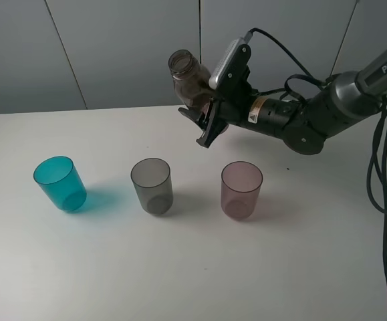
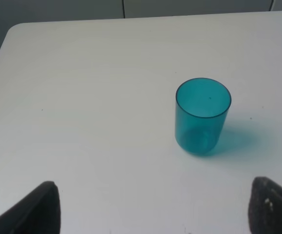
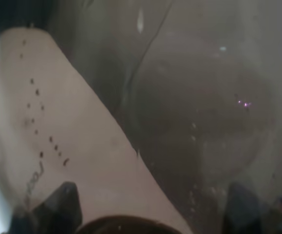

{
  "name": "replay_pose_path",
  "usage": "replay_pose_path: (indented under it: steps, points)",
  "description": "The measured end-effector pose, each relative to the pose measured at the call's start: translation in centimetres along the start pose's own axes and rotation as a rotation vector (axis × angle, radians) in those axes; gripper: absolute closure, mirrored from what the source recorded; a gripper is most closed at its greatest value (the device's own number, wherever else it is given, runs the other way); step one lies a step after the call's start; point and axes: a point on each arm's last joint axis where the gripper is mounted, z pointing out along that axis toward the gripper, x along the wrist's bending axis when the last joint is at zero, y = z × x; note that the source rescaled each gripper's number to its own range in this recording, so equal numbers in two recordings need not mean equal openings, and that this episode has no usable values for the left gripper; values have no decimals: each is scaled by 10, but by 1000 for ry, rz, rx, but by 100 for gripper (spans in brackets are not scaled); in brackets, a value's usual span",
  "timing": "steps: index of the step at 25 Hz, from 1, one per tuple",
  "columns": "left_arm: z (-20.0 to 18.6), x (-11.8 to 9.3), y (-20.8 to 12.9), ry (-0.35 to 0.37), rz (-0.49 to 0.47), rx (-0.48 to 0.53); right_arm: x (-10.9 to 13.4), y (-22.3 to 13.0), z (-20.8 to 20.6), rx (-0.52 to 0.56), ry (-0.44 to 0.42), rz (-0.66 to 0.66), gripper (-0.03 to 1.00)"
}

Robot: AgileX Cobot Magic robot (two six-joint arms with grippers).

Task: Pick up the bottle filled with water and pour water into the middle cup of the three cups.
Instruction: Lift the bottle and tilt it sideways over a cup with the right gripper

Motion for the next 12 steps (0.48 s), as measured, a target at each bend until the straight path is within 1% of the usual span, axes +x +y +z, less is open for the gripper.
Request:
replay_pose_path:
  steps: [5, 12]
  points:
    - [0, 0, 0, 0, 0, 0, 6, 0, 3, 57, 0, -201, 97]
    - [0, 0, 0, 0, 0, 0, 7, -4, 4, 96, 13, -410, 97]
